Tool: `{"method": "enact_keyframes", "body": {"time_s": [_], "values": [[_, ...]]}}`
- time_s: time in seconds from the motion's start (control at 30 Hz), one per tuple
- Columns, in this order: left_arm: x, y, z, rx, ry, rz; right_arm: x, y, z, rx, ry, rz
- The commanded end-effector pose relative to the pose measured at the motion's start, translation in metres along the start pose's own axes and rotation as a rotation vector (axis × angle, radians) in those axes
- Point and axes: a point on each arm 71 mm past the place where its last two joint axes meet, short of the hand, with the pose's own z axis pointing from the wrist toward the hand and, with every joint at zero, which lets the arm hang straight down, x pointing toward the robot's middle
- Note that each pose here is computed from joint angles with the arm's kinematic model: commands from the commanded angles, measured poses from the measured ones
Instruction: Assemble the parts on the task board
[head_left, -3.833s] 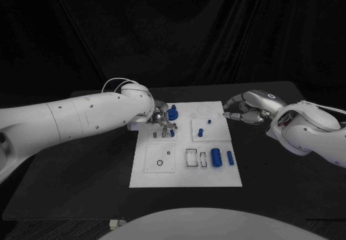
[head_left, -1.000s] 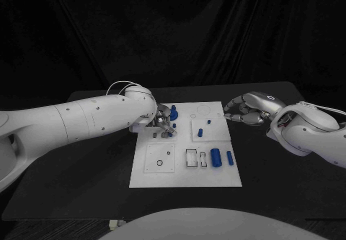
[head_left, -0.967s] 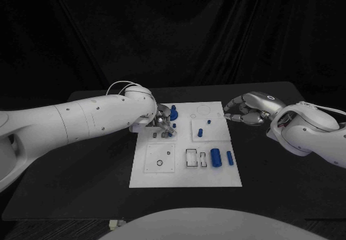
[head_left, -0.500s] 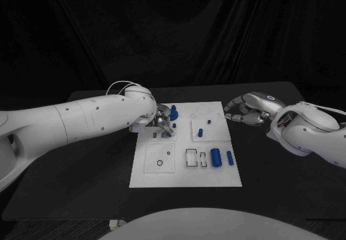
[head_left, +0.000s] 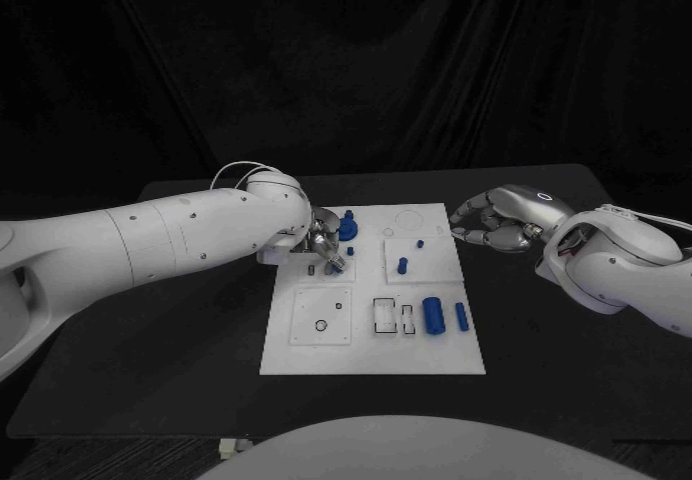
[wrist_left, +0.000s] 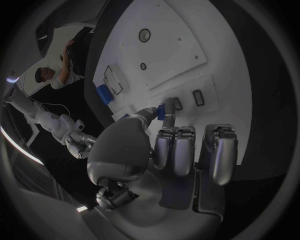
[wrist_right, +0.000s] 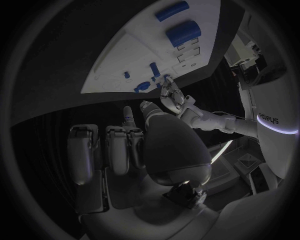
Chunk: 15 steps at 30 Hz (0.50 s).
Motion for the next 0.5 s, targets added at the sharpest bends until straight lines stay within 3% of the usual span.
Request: {"method": "enact_keyframes", "body": {"time_s": [0.03,0.5], "values": [[-0.0005,-0.0026,-0.0006,0.039,-0.028,-0.012,0.0015,-0.0021,-0.0006,0.024,0.009,-0.001],[0.0014,0.0072,-0.0077,0.023,-0.069,-0.036,0.0019,-0.0048,-0.002,0.046,0.016,0.015]]}}
